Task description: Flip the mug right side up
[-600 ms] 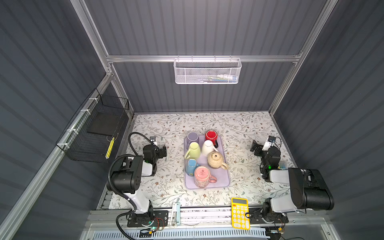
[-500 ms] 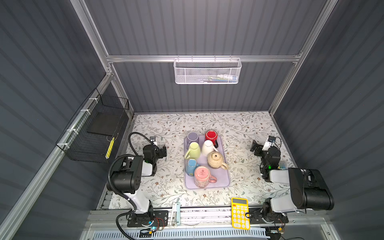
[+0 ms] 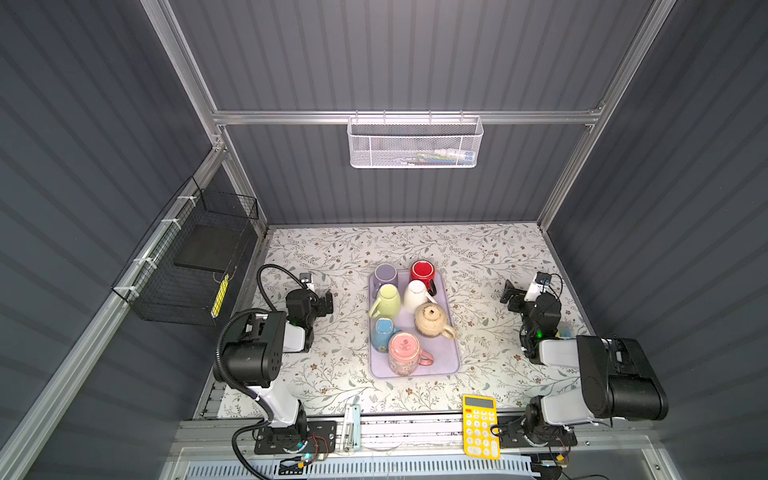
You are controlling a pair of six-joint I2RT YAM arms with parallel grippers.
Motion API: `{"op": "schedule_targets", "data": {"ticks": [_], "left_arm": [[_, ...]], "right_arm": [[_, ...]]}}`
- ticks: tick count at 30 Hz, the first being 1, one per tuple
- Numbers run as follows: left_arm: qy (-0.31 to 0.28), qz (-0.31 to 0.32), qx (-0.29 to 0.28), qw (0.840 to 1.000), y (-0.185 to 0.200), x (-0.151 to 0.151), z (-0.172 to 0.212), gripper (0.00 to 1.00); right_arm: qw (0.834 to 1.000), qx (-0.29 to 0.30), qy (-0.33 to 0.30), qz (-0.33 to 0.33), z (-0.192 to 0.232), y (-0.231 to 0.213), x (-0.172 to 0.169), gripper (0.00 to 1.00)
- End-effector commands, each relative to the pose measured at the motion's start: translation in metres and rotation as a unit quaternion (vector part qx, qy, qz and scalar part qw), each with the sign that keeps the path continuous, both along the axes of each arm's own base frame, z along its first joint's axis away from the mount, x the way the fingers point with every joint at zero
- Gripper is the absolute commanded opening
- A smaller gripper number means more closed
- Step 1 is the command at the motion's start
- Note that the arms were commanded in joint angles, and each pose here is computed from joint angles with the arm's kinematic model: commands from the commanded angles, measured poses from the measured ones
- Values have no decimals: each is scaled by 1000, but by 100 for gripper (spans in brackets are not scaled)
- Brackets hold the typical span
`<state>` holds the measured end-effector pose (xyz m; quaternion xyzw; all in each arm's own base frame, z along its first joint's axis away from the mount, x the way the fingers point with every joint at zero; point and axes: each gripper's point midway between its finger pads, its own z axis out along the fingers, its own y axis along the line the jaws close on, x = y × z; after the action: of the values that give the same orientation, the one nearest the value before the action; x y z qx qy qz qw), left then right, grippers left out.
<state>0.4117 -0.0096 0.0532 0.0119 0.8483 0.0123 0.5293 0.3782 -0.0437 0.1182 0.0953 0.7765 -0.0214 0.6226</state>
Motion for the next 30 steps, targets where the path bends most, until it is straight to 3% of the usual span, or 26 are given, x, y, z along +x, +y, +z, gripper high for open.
{"op": "schedule_targets", "data": {"ticks": [1, 14, 17, 22, 27, 30], "left_arm": [[-17, -5, 0, 1000, -1, 8, 9, 100], [-15, -6, 0, 1000, -2, 8, 8, 100], [-16, -7, 1, 1000, -2, 8, 9, 95], [-17, 19, 2, 1000, 6, 8, 18, 88], [-13, 9, 3, 1000, 3, 8, 37, 86], [-19, 9, 2, 1000, 3, 6, 53, 85]], "right_arm": [[1000, 1, -2, 9, 3, 3, 2, 99], [1000, 2, 1, 9, 2, 3, 4, 99], [1000, 1, 2, 10, 2, 3, 4, 99], [1000, 0, -1, 10, 3, 3, 3, 86], [1000, 1, 22, 3, 14, 1, 8, 81], [998, 1, 48, 35, 26, 11, 14, 80]]}}
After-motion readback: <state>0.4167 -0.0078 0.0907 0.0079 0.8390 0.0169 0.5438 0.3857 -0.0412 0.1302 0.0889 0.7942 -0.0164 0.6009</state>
